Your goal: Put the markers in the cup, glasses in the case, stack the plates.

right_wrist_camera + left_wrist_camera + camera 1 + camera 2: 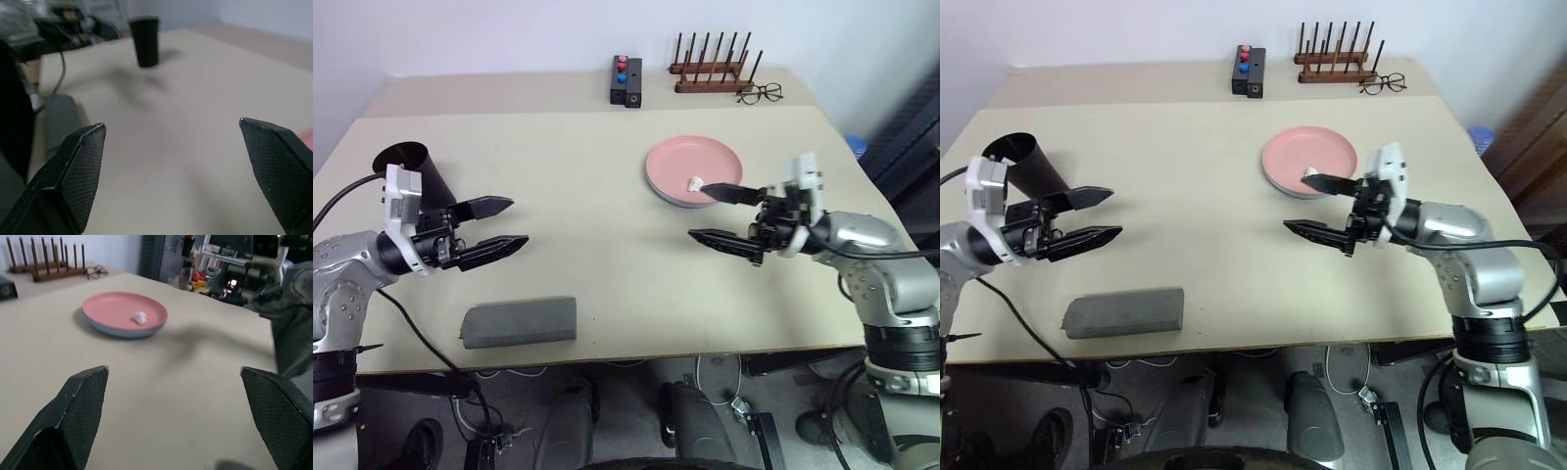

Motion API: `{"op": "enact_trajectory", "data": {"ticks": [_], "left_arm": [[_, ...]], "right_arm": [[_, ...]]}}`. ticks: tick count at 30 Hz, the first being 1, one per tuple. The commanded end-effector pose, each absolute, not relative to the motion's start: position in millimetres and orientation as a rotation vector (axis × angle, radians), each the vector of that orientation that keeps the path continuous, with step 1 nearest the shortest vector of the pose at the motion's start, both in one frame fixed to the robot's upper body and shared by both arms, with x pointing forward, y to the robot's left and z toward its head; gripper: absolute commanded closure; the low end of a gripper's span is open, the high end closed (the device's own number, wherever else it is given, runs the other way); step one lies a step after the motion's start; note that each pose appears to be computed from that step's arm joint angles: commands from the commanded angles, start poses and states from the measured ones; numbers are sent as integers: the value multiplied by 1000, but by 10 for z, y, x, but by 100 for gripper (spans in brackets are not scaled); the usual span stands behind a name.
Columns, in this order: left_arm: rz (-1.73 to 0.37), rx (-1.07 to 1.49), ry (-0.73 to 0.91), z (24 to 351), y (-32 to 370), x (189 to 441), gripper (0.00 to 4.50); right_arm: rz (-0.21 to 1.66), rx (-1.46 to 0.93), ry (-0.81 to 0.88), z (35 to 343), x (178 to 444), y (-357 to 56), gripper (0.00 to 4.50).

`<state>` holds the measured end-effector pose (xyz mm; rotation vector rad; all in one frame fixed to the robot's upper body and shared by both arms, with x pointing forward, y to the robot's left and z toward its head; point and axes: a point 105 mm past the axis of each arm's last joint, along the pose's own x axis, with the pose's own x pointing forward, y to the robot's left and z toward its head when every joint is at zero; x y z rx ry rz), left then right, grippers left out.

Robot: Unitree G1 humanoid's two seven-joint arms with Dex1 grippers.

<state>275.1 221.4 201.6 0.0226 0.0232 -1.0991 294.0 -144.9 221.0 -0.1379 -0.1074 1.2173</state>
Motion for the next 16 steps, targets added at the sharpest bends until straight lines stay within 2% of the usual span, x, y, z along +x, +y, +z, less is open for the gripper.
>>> {"op": "enact_trajectory", "data": {"ticks": [1, 5, 9, 16], "left_arm": [[-1113, 79, -13, 2087, 2375, 2572, 0], [-1097, 90, 25, 2067, 2585, 2441, 0], [-1039, 121, 0, 2088, 2734, 2487, 0], [-1059, 83, -10, 1972, 2613, 2539, 0]], "right_arm": [[1214, -205, -135, 2328, 2797, -1569, 5], [1167, -255, -94, 2337, 2728, -1714, 5], [1127, -265, -37, 2293, 2693, -1843, 5], [1132, -268, -33, 2360, 2732, -1845, 5]]}}
